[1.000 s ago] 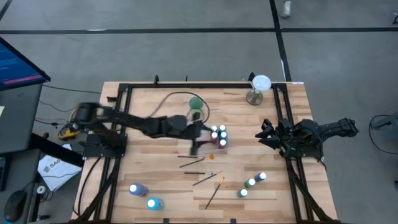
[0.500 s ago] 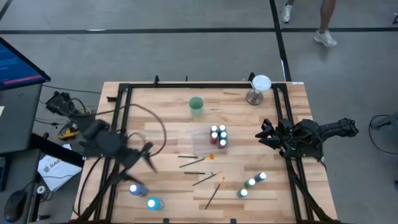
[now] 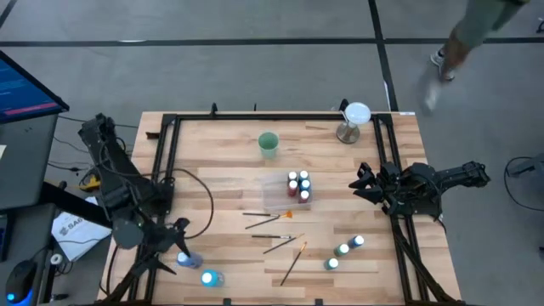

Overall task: Pick & Place Paint Supplies
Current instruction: Put the purple paint bottle into the transparent bin

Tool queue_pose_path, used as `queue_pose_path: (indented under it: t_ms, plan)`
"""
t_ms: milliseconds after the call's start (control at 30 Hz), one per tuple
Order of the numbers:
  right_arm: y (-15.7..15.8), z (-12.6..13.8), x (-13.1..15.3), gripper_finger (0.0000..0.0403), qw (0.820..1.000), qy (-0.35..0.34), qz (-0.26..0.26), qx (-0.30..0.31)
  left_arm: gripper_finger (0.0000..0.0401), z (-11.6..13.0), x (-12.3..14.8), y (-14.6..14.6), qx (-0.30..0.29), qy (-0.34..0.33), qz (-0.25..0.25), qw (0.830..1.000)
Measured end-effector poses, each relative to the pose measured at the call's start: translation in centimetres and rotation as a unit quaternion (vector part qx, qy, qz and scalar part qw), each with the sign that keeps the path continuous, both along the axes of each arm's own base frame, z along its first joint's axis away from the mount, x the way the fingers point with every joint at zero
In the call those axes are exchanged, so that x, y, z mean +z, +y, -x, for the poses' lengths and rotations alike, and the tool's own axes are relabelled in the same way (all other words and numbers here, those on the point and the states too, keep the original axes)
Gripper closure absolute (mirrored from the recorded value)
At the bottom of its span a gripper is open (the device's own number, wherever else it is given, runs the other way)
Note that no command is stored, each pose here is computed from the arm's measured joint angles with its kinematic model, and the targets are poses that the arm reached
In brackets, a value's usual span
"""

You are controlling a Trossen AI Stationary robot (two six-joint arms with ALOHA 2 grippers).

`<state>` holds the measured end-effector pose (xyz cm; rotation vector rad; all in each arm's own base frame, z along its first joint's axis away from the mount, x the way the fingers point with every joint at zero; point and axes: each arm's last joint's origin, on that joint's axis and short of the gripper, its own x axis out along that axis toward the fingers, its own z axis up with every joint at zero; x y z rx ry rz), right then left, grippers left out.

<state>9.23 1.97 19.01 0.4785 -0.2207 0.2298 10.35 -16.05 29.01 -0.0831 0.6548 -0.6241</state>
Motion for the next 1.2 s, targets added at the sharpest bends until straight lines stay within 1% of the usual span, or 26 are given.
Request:
queue_pose_path:
  t_ms: [233, 300, 433, 500, 600, 767, 933, 1067, 1200]
  plan:
    - [0.0, 0.0, 0.0, 0.0281, 1.000, 0.000, 0.000, 0.000, 0.0144, 1.2, -2.7, -0.3, -0.020, 0.024, -0.027, 0.999]
    - [0.0, 0.0, 0.0, 0.0281, 1.000, 0.000, 0.000, 0.000, 0.0143, 1.4, -3.3, -0.2, -0.014, 0.021, -0.037, 0.999]
    - [0.0, 0.0, 0.0, 0.0281, 1.000, 0.000, 0.000, 0.000, 0.0142, 1.6, -3.7, 0.5, 0.008, 0.002, -0.043, 0.999]
    - [0.0, 0.0, 0.0, 0.0281, 1.000, 0.000, 0.000, 0.000, 0.0142, 1.7, -3.7, 0.9, 0.018, -0.010, -0.043, 0.999]
    - [0.0, 0.0, 0.0, 0.0281, 1.000, 0.000, 0.000, 0.000, 0.0142, 1.8, -3.8, 1.2, 0.029, -0.025, -0.025, 0.999]
    - [0.0, 0.0, 0.0, 0.0281, 1.000, 0.000, 0.000, 0.000, 0.0142, 1.9, -5.7, 0.9, 0.022, -0.024, 0.001, 0.999]
    - [0.0, 0.0, 0.0, 0.0281, 1.000, 0.000, 0.000, 0.000, 0.0142, 2.0, -7.7, 1.2, 0.023, -0.017, -0.018, 0.999]
    - [0.0, 0.0, 0.0, 0.0281, 1.000, 0.000, 0.000, 0.000, 0.0157, 2.0, -7.9, 1.3, 0.027, -0.022, -0.023, 0.999]
    - [0.0, 0.0, 0.0, 0.0281, 1.000, 0.000, 0.000, 0.000, 0.0190, 1.9, -7.6, 1.1, 0.026, -0.033, -0.008, 0.999]
